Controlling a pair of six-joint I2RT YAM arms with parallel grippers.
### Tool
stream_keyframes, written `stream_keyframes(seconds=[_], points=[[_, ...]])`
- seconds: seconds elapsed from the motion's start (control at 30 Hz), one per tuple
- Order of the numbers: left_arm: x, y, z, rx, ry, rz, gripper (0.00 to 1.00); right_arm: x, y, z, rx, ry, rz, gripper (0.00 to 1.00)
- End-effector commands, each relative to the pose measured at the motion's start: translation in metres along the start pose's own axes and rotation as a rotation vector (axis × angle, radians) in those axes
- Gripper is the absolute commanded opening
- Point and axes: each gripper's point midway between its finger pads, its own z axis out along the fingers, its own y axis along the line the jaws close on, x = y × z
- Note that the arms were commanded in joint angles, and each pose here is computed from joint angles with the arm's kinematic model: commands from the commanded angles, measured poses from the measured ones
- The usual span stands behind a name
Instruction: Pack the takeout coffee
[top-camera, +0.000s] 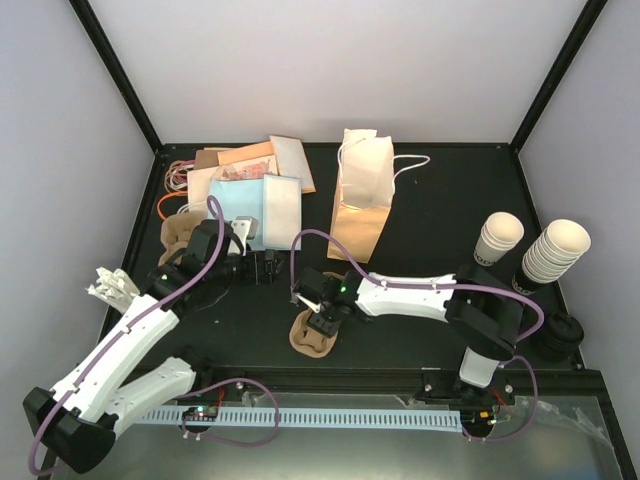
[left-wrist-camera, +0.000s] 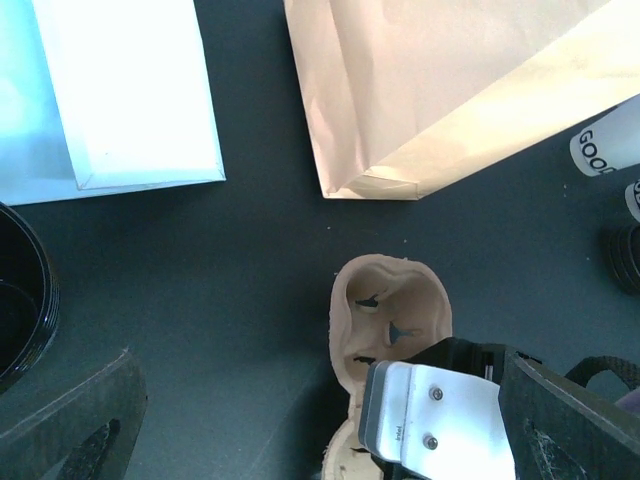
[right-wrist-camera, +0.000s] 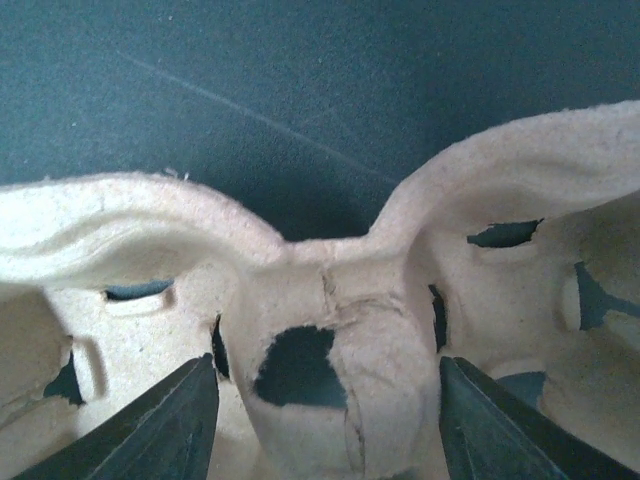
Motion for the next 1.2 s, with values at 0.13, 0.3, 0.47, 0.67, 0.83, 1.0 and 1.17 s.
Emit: stream_keyframes(seconds=[0.13,0.3,0.47,0.67,0.83,1.0,1.17], points=[[-0.007,-0.005,-0.008,0.021,-0.023,0.02,0.99,-0.007,-0.008,0.002,0.044,0.009,-0.022,0.55],[-0.008,-0.005,-0.008,0.022,-0.025,0.022,0.99,-0.009,-0.008,0.0,0.047,0.004,-0.023,0.51],[-0.01,-0.006,-0.009,0.022,-0.026,0.024,0.99,-0.014,-0.008,-0.011,0.043,-0.022,-0.024,0.5],[-0.012,-0.007,-0.012,0.021,-0.029,0.027,0.99,-0.021,-0.008,-0.033,0.033,-0.074,-0.026,0.51],[-0.018,-0.009,-0.017,0.015,-0.045,0.037,0.99,-0.03,-0.007,-0.066,0.016,-0.146,-0.019,0.5],[-0.029,-0.008,-0.026,-0.009,-0.071,0.058,0.99,-0.045,-0.004,-0.12,-0.028,-0.289,-0.015,0.51],[-0.043,-0.007,-0.039,-0.04,-0.105,0.075,0.99,-0.061,-0.006,-0.194,-0.053,-0.489,-0.005,0.5]])
